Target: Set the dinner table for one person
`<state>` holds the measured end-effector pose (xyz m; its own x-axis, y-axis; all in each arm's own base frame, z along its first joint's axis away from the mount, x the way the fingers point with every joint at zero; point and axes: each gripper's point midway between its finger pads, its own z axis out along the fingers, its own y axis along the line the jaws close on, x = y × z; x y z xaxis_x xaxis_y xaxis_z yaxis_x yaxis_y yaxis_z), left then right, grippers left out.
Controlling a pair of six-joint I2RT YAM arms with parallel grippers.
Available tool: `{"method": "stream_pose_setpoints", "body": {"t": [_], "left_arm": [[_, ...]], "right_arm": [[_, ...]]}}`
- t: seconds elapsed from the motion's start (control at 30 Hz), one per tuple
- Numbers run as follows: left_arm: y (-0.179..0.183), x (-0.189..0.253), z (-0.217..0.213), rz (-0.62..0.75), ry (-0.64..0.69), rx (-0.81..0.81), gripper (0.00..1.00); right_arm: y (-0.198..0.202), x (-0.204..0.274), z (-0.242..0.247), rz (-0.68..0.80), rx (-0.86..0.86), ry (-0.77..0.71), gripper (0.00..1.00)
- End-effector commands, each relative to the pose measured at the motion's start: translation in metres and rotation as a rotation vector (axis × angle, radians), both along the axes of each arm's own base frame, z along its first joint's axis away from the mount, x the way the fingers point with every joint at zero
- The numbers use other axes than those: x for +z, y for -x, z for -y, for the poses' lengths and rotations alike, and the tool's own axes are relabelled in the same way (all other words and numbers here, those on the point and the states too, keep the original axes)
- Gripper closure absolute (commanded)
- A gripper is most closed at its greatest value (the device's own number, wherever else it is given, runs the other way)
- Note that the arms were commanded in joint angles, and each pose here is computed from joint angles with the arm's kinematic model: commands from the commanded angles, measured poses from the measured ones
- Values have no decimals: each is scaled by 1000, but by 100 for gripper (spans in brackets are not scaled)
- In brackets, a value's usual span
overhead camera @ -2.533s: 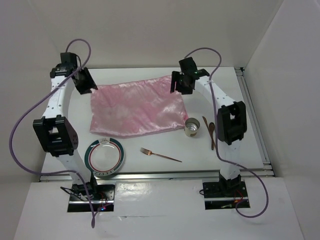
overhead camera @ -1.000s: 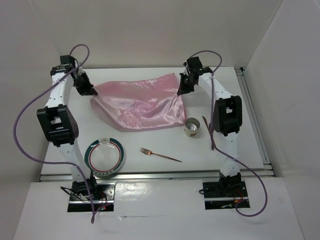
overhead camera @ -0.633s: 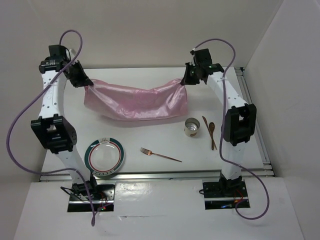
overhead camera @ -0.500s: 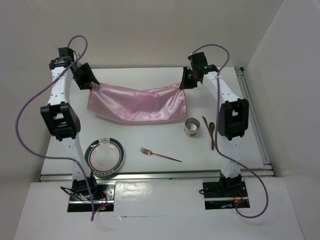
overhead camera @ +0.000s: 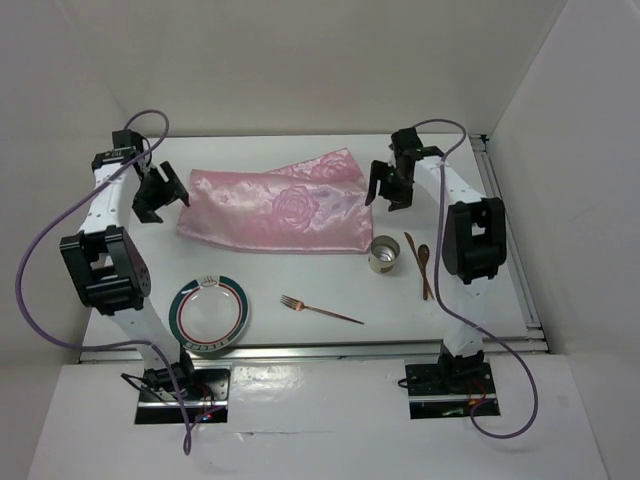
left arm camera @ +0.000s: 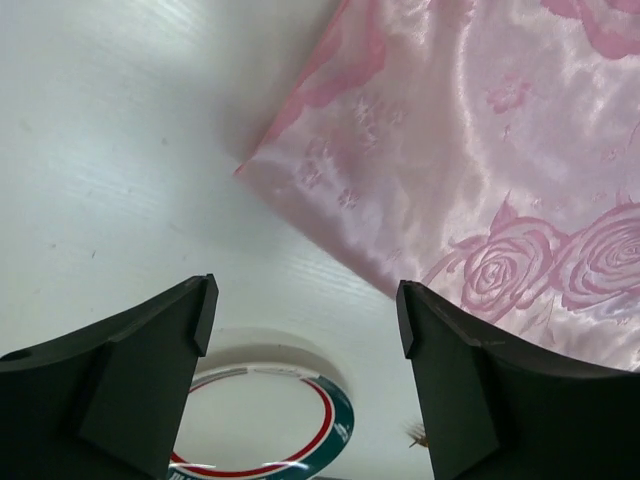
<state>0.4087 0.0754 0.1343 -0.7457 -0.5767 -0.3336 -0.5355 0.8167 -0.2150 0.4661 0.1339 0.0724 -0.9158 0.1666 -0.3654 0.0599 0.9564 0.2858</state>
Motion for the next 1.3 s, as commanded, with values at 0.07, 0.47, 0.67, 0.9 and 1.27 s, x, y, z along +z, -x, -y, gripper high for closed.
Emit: {"method": "stream_pose_setpoints", "body": {"t": [0.07,0.47,0.67,0.9,1.27], "left_arm": [[18,-41,-6,-58,34,65,8],[11,-92,8,-110,142,53,8],[-6,-91,12,-75,182,25,51],[-3,-49,11,-52,161,-2,100],[19,9,19,33,136,-32,11]], "right_arm": [[20,52,-6,108,19,-55,24],[86,56,-86,97,294,-45,49],[114,20,-78,-13,259,55,61],[124,1,-29,-59,63,266,66],[124,2,-42,-47,77,215,66]]}}
